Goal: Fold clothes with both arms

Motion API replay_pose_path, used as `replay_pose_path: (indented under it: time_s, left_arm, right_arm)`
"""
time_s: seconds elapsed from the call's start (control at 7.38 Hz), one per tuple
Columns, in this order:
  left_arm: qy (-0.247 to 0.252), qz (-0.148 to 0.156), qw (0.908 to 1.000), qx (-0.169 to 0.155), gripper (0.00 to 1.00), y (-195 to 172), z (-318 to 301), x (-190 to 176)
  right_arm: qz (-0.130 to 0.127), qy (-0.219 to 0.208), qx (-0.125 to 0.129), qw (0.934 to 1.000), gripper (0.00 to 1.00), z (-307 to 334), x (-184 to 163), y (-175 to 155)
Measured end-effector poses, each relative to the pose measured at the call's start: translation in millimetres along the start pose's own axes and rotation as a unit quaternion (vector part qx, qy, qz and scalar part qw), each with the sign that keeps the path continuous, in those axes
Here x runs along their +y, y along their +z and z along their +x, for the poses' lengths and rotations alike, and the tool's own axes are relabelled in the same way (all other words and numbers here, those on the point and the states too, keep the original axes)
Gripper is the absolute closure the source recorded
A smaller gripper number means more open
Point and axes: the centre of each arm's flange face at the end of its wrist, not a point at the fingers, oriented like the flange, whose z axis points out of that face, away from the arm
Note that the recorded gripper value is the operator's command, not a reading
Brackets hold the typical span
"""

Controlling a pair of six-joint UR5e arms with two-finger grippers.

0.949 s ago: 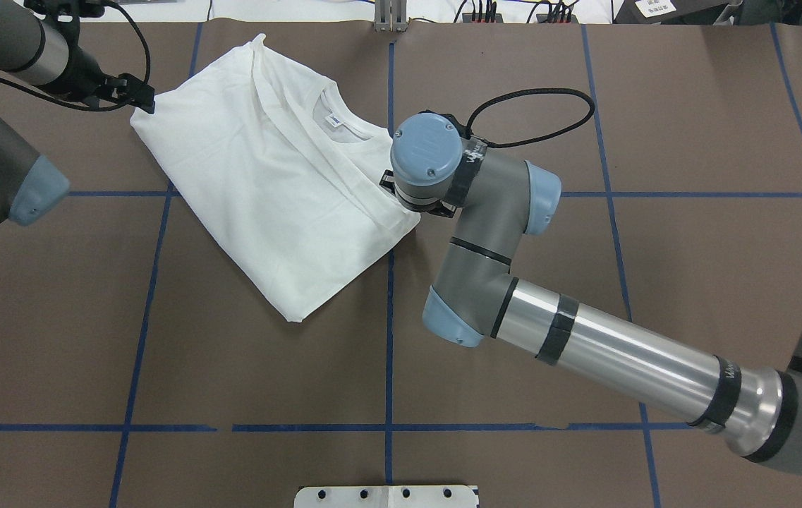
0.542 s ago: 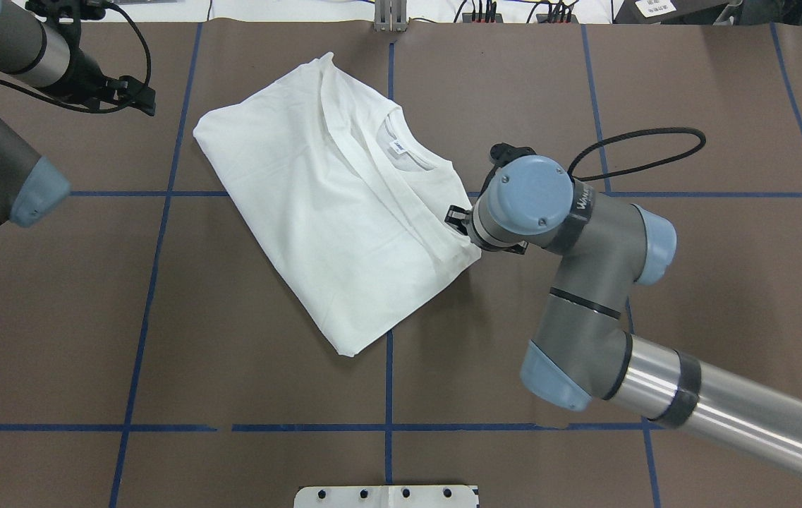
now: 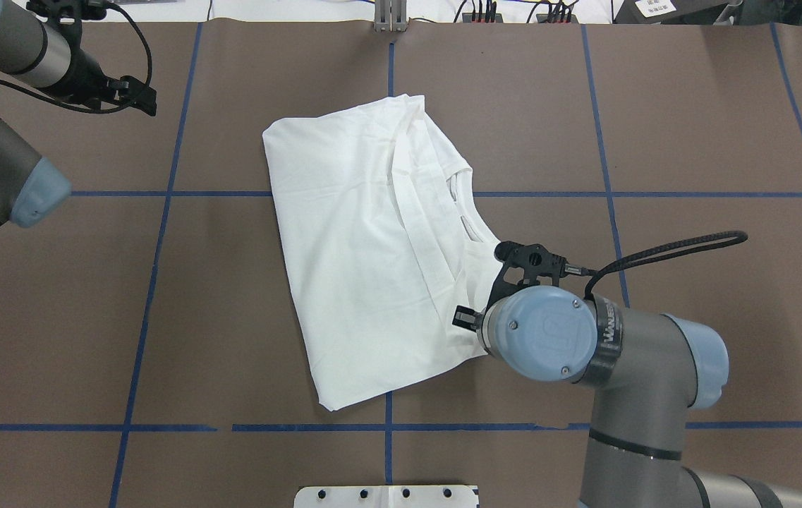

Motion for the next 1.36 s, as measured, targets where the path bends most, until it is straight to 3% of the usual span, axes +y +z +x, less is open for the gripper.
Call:
replay_pose_path:
  time_s: [0.14, 0.27, 0.41, 0.68, 0.95, 1.36]
  left_arm:
    - [0.000, 0.000, 1.0000, 0.000, 0.00, 0, 0, 0]
    - [0.000, 0.000, 1.0000, 0.000, 0.00, 0, 0, 0]
    - [0.000, 0.000, 1.0000, 0.001, 0.00, 0, 0, 0]
    - [0.000, 0.000, 1.0000, 0.001, 0.00, -1, 0, 1]
    - [0.000, 0.000, 1.0000, 0.002, 0.00, -2, 1, 1]
    - [0.001, -0.003, 1.0000, 0.006, 0.00, -2, 2, 2]
  right_arm:
    - [0.001, -0.003, 0.001, 1.0000, 1.00, -1, 25, -2]
    - [0.002, -0.008, 0.002, 1.0000, 0.16, -2, 43, -2]
    - [0.003, -0.013, 0.002, 0.9999, 0.00, -1, 55, -1]
    - [0.004, -0.023, 0.003, 0.9997, 0.00, -1, 57, -1]
    - [0.003, -0.042, -0.007, 0.9991, 0.00, -4, 26, -16]
    - [0.014, -0.089, 0.008, 0.9959, 0.00, -43, -27, -21]
